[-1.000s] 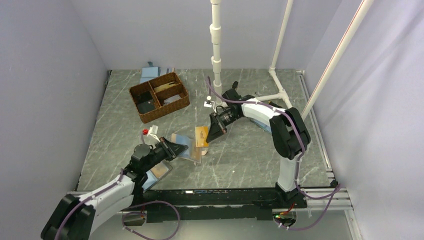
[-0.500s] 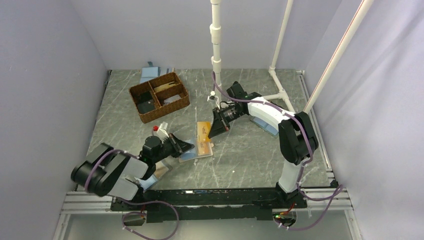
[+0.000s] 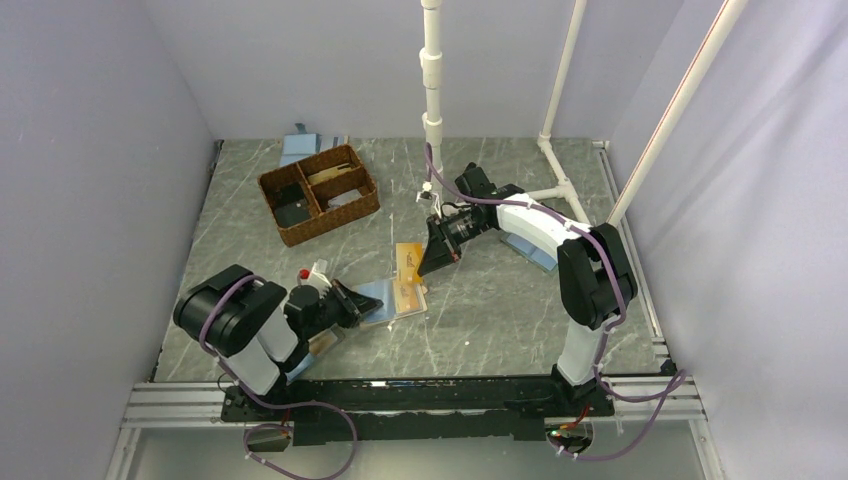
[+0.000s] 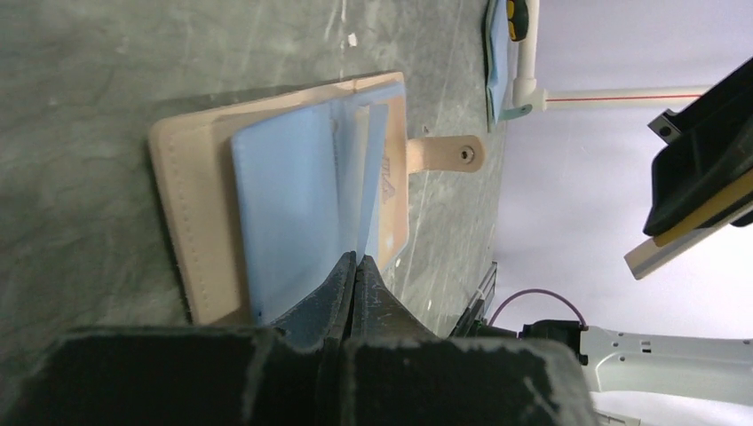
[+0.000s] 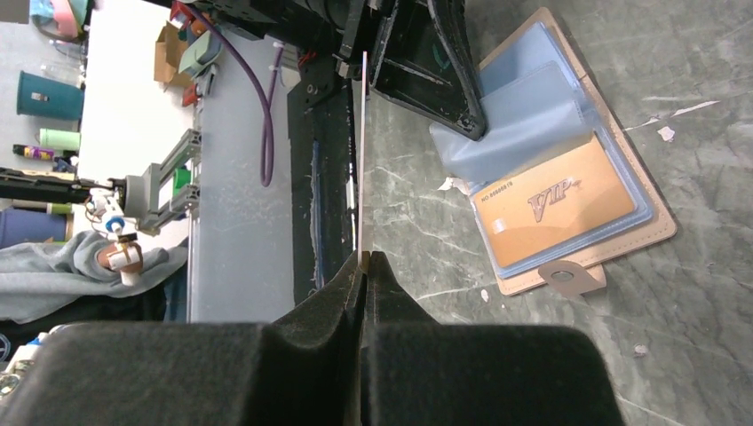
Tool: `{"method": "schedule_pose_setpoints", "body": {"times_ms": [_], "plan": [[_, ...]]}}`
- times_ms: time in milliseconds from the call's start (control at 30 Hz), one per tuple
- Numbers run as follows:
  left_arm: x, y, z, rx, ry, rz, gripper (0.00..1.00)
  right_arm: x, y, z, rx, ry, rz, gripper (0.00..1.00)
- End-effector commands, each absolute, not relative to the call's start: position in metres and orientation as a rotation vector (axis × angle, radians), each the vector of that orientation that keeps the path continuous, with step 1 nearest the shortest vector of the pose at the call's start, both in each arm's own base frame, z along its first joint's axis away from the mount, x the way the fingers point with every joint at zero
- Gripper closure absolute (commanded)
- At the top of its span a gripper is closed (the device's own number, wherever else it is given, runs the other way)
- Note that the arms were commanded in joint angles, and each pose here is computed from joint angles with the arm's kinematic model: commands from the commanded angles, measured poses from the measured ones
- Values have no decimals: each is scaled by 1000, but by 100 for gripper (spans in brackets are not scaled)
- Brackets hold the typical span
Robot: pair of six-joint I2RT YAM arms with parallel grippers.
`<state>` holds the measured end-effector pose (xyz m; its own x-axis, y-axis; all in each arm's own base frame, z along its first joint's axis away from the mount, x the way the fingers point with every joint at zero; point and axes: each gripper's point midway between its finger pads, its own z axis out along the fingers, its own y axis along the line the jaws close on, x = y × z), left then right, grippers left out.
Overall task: Take the credit cards out of the card holder
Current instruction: Place the credit card in the storage box.
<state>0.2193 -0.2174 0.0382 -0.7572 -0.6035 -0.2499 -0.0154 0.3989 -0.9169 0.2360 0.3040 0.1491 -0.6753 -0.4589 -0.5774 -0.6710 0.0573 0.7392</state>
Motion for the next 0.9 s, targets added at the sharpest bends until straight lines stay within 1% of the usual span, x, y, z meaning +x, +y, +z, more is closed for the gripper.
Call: {"method": "schedule_pose_setpoints", "body": {"times_ms": [0,133,233,267,400,467,500,600,667,700,733,867], "plan": [[222,-210,32,-609,2110,-1315,100,237,304,161,-1197,2068,1658,100],[219,-200,23,-678,2173,-1225,99,238,304,159,-1195,2080,1657,100],[216,-192,25,-693,2201,-1155,96,238,303,156,-1191,2089,1657,100],[216,-189,28,-694,2203,-1131,90,238,304,155,-1194,2091,1659,100],[211,-173,39,-709,2202,-1030,63,236,306,153,-1202,2096,1664,100],[206,-166,39,-725,2209,-993,42,235,307,152,-1207,2099,1665,100],[201,-162,35,-732,2227,-969,36,234,307,152,-1210,2100,1665,100],[195,-157,35,-709,2245,-940,24,234,308,152,-1213,2100,1662,100],[192,-153,38,-686,2259,-905,13,234,308,152,-1213,2101,1659,100],[192,-151,42,-669,2256,-893,5,233,308,152,-1213,2100,1660,100],[193,-150,49,-645,2247,-885,1,233,308,152,-1214,2100,1658,100],[200,-156,83,-544,2160,-934,1,233,308,152,-1218,2099,1661,100]]}}
